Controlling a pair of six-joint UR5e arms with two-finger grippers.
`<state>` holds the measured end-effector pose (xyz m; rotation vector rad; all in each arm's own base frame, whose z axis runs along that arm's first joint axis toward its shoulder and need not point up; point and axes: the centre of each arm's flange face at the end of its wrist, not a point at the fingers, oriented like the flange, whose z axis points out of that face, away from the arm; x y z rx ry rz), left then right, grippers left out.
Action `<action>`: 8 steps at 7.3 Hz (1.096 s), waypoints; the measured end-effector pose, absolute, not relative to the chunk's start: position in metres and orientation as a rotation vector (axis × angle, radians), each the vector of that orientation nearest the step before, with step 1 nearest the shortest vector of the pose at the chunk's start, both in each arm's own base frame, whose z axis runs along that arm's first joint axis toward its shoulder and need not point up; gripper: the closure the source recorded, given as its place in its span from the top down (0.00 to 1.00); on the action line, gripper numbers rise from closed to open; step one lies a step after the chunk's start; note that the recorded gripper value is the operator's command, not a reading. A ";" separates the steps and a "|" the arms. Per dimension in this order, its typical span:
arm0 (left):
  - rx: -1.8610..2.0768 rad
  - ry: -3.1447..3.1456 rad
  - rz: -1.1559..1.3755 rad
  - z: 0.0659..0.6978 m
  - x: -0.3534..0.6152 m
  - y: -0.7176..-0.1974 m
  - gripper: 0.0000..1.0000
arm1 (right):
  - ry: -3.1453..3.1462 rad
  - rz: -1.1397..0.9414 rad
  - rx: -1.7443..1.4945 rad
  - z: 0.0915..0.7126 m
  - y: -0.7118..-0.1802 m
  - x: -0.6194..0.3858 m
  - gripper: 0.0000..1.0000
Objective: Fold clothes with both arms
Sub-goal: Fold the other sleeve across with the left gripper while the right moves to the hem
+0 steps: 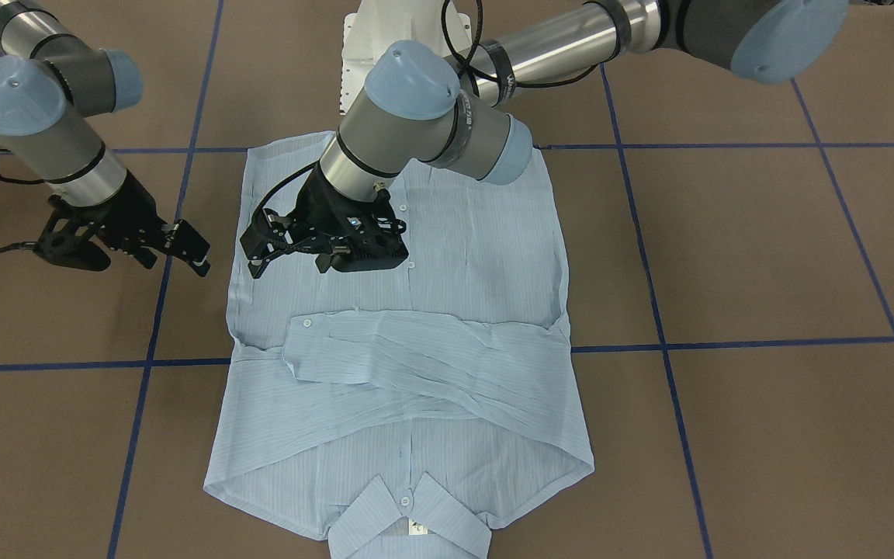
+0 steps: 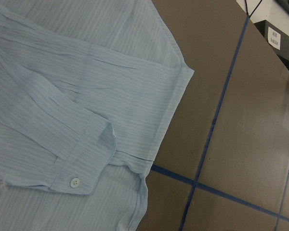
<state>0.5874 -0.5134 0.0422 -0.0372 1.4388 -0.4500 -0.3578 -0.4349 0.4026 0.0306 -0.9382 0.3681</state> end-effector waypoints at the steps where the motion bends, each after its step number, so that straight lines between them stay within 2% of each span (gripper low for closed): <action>1: -0.032 1.458 -0.442 0.055 0.570 -0.502 0.99 | -0.923 0.415 0.033 0.402 -0.393 -0.374 1.00; 5: 0.004 1.518 -0.421 0.071 0.521 -0.474 0.99 | -0.905 0.608 -0.015 0.393 -0.243 -0.420 0.99; 8: 0.018 1.533 -0.413 0.066 0.514 -0.472 0.99 | -0.833 0.647 -0.008 0.401 -0.208 -0.442 0.83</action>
